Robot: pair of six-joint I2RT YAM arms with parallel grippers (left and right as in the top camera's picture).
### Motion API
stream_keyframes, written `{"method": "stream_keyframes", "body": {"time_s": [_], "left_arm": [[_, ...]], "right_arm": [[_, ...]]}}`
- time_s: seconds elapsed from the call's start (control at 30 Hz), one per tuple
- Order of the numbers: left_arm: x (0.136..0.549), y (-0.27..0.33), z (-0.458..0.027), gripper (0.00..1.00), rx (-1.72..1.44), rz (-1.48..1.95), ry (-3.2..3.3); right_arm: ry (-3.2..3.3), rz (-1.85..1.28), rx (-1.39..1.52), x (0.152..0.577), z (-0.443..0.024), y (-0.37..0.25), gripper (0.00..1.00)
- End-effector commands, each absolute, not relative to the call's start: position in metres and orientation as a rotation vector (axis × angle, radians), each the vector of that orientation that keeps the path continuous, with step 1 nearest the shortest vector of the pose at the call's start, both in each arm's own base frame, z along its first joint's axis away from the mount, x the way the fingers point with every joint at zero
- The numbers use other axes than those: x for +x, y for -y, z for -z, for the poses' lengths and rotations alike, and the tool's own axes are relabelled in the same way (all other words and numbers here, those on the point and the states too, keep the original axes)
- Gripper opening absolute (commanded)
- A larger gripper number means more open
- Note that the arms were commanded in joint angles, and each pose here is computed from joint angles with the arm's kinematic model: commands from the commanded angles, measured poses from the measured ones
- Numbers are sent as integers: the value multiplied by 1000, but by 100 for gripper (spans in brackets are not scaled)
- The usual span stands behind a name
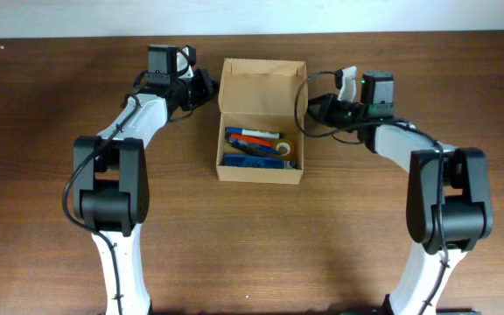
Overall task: Pack container
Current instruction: 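Raise both grippers to the box lid and fold it closed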
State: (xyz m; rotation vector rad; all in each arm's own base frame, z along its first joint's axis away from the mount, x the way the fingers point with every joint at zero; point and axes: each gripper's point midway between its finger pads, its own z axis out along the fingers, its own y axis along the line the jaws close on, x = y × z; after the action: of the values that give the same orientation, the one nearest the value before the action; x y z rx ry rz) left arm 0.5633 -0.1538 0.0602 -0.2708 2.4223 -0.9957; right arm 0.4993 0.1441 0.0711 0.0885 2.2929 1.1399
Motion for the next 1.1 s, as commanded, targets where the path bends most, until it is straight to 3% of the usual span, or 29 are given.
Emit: {"method": "stream_keyframes", "body": {"time_s": [0.0, 0.3, 0.6, 0.87, 1.07], "left_arm": [[566, 169, -72, 2, -207, 1085, -2386], [572, 156, -148, 2, -26, 1319, -2182], [548, 163, -236, 2, 259, 1308, -2000], [527, 173, -244, 2, 376, 1422, -1975], [509, 172, -215, 2, 378, 1426, -2098]], "right_arm": [[-2258, -1195, 22, 503, -85, -158, 4], [-2148, -1365, -173, 499, -125, -170, 4], [-2042, -1479, -290, 498, -162, -162, 4], [-2031, -1600, -345, 481, -167, -169, 4], [-2196, -1595, -277, 460, -133, -166, 4]]}}
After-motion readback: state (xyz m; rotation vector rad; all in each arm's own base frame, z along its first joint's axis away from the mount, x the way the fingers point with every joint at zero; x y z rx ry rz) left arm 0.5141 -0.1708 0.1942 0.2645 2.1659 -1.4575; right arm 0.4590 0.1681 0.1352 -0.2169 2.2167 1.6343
